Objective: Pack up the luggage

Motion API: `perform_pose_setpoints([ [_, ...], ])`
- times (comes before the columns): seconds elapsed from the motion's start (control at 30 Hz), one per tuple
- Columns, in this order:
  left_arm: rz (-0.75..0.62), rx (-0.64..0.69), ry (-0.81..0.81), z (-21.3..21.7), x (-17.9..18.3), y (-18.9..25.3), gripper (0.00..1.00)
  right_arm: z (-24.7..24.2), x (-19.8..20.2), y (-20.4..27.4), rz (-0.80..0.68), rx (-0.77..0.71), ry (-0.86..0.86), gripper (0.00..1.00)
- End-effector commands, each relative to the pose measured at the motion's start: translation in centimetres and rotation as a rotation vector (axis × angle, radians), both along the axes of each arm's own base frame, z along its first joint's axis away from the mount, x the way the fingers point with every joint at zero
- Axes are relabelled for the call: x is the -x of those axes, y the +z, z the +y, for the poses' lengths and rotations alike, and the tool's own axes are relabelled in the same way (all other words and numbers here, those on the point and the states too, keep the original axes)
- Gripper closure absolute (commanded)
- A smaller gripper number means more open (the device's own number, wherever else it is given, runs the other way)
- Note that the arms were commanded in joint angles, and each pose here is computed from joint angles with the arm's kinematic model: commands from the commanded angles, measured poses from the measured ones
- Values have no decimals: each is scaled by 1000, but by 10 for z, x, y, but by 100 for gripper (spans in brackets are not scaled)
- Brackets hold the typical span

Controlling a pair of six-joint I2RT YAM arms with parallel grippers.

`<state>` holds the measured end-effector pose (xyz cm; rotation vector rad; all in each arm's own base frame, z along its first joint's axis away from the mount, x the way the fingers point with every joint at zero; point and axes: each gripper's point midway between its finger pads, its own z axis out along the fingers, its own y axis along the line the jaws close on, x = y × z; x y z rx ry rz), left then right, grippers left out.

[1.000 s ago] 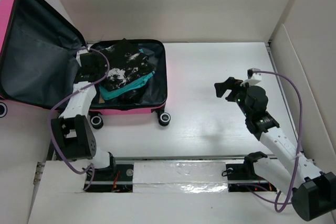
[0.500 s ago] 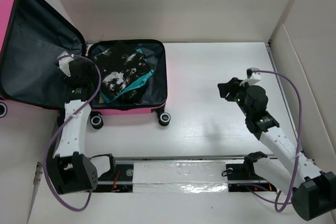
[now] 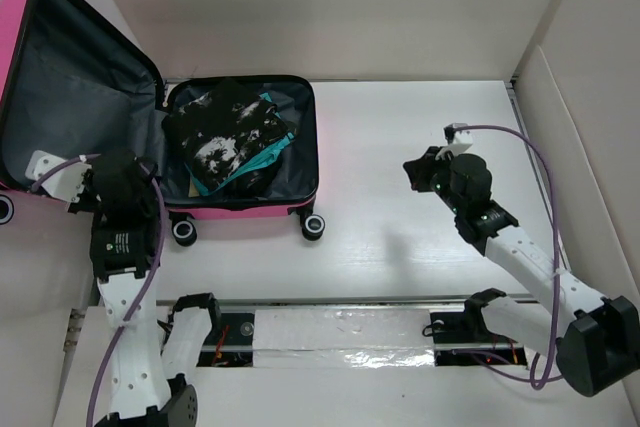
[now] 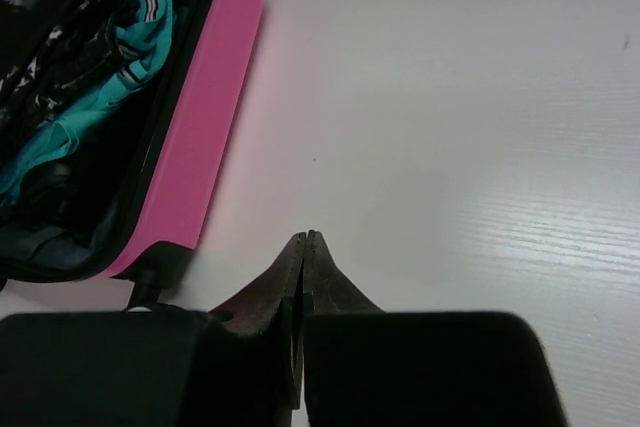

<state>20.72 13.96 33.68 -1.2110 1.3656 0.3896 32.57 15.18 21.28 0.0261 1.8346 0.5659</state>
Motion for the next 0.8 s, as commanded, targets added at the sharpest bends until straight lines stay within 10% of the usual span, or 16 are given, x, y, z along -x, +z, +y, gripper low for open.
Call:
perform_pose_setpoints([
  [0.0,92,-70,270,29,36,3,100,20,-6,24,-64,13,73,100],
  [0.2,259,-94,337,47,25,-30,95,39,0,21,-42,62,144,66],
  [0.27,305,-54,331,53,18,-49,60,38,-1,23,-52,55,135,50],
  [0.4,408,15,348,71,21,-86,26,42,-1,18,-38,64,144,44],
  [0.6,407,2,360,80,3,-66,28,48,0,17,-39,82,162,44],
  [0.77,383,19,352,85,-6,-54,55,55,1,14,-31,98,177,44],
])
